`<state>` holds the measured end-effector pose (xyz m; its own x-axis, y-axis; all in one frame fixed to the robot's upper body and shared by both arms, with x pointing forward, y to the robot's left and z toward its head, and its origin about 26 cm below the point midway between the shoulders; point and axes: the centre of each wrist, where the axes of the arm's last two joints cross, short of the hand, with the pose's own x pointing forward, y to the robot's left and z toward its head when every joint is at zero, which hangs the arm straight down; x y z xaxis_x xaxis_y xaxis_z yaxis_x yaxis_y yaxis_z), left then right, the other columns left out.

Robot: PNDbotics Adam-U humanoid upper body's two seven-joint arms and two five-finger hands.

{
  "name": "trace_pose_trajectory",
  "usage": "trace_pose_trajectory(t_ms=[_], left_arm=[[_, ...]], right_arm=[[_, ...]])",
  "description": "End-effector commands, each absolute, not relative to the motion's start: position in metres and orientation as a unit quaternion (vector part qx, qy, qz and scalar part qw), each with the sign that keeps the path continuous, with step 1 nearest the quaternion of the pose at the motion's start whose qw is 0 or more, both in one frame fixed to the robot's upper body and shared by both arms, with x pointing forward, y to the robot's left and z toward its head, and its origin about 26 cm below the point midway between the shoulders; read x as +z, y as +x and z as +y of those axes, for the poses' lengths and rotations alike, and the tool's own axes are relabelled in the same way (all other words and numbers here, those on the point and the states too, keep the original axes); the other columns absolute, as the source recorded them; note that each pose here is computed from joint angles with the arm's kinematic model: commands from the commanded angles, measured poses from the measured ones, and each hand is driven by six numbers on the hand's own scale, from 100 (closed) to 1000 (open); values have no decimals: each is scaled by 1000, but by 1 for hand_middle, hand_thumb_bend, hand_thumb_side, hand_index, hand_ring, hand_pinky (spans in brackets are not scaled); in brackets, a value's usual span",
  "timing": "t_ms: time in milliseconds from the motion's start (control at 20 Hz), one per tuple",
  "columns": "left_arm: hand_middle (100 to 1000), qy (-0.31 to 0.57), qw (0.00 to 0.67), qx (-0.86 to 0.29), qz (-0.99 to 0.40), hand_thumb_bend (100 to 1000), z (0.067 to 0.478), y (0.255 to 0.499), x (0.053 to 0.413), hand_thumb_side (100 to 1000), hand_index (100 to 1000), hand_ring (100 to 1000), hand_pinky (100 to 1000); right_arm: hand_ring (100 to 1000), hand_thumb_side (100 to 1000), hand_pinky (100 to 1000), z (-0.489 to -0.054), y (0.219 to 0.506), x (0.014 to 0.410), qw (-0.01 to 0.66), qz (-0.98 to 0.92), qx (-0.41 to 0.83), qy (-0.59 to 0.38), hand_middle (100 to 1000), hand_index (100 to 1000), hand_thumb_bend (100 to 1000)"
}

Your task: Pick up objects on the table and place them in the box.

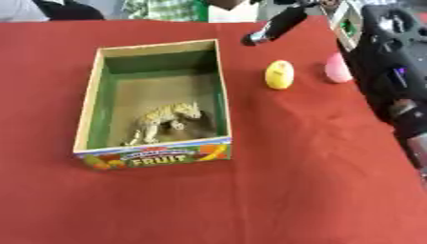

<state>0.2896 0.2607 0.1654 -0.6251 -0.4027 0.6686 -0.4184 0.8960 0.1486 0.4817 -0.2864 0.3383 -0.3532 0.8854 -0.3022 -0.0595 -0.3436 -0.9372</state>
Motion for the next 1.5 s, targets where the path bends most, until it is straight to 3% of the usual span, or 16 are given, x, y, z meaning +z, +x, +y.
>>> trace_pose_trajectory(t_ms=[50, 1500], left_arm=[[671, 236, 354, 10, -905, 100, 265, 288, 173, 834, 716, 622, 504], [673, 234, 356, 14, -905, 100, 264, 289, 173, 831, 714, 626, 503]], right_arm=[[994, 811, 911, -312, 477, 350, 360, -449, 663, -479, 907, 964, 498], [977, 731, 895, -416, 453, 310, 502, -396, 595, -487, 886, 952, 490]])
